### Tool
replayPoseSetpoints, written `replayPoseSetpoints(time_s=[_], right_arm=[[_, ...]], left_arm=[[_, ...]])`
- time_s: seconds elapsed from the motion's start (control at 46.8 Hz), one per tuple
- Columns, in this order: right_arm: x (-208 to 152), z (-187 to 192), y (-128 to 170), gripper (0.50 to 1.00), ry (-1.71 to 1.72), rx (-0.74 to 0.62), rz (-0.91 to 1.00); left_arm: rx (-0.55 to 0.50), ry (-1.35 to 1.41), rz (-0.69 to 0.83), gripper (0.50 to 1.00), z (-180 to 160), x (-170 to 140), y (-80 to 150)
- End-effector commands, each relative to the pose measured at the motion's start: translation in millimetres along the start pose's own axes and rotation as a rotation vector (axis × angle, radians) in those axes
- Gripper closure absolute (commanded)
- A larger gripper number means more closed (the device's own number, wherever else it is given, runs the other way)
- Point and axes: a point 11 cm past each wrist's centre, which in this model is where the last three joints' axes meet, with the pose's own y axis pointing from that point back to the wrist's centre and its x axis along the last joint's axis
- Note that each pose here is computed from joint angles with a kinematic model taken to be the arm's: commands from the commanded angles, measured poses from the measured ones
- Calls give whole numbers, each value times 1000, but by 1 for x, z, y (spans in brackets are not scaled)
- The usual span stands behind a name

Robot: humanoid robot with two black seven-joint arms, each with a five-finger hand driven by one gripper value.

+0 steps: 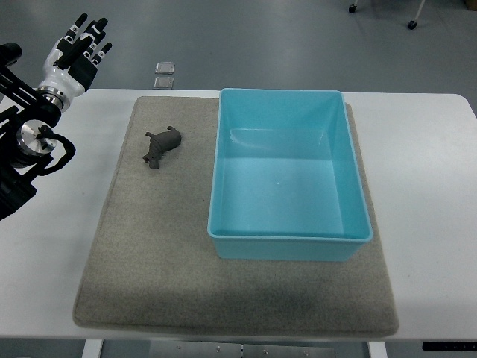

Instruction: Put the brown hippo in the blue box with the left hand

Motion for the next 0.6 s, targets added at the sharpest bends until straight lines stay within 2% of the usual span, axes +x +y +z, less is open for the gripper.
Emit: replayPoseSetpoints(time_s=[0.0, 0.193, 0.364, 0.578], right_arm=[[0, 0, 0, 564, 1, 0, 0], [0, 0, 0, 564, -1, 0, 0], [0, 0, 0, 564, -1, 0, 0], [0, 0, 0, 564, -1, 0, 0]], left_arm=[[-3, -1, -1, 504, 1, -1, -1], [-4, -1, -19, 504, 3, -3, -1], [0, -4, -109, 504, 10, -5, 2], [2, -3, -112, 504, 9, -5, 2]])
